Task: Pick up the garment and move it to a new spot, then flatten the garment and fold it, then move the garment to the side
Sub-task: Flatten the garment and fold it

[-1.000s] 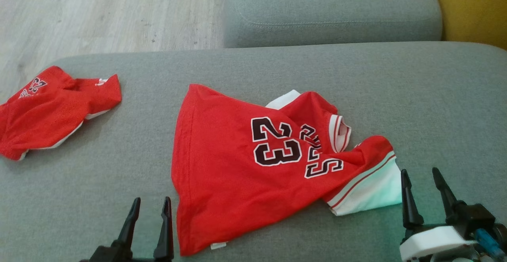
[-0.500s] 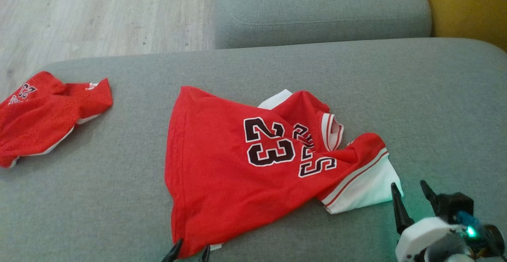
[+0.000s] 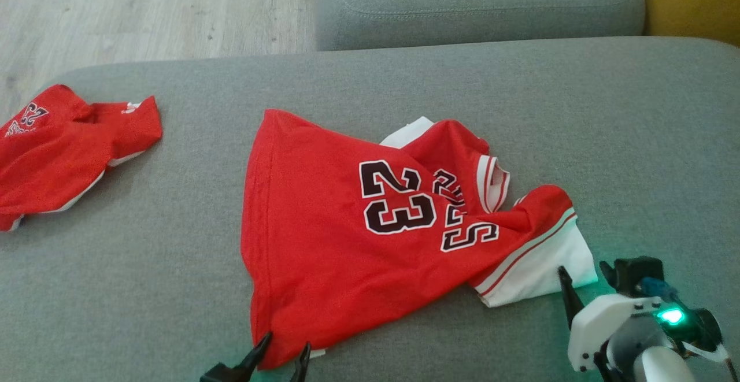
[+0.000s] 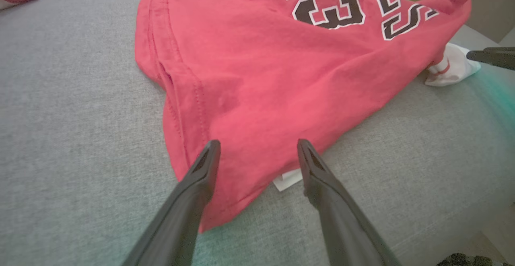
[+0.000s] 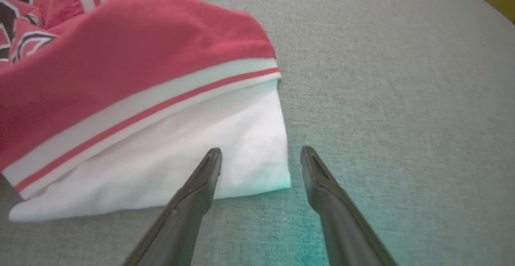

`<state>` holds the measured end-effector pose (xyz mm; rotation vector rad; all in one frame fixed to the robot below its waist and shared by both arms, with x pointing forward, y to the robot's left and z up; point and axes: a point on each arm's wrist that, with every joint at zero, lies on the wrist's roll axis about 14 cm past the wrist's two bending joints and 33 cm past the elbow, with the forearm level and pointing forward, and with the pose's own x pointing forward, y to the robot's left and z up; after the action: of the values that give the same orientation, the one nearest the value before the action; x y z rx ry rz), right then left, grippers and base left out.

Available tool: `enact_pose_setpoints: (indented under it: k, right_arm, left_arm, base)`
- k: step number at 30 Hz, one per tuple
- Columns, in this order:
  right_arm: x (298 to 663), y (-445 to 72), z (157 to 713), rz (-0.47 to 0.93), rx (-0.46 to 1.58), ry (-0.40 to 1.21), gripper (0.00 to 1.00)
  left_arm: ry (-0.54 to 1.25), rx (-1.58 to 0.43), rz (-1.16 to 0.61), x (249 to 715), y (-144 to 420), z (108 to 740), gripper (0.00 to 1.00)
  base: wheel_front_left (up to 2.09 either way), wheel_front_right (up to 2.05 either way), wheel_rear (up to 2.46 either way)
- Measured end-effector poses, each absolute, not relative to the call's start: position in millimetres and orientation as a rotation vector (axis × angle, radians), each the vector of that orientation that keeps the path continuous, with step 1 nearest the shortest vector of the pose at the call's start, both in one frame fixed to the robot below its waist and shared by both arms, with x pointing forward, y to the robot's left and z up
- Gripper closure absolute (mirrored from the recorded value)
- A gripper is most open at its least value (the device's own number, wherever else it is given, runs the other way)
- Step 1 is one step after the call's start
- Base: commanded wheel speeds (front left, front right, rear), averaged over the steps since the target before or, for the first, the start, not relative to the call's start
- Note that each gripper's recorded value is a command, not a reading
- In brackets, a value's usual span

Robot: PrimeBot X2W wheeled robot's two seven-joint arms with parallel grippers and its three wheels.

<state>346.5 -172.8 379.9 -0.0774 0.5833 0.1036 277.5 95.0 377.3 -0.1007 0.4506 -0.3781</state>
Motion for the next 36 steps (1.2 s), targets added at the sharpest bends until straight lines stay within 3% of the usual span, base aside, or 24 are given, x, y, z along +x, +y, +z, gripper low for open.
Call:
enact_pose_setpoints:
  k: [23,36]
  right_arm:
    - [353,-155,364,0.158,-0.063,0.639,0.0]
    - [361,-171,362,0.104,-0.042,0.665,0.0]
  left_arm:
    - [0.57,0.015,-0.435,277,104,348,0.0]
    - [0.58,0.019,-0.451,284,102,344,0.0]
  base:
    - [0.0,0.0,0.0]
    - [0.0,0.0,0.0]
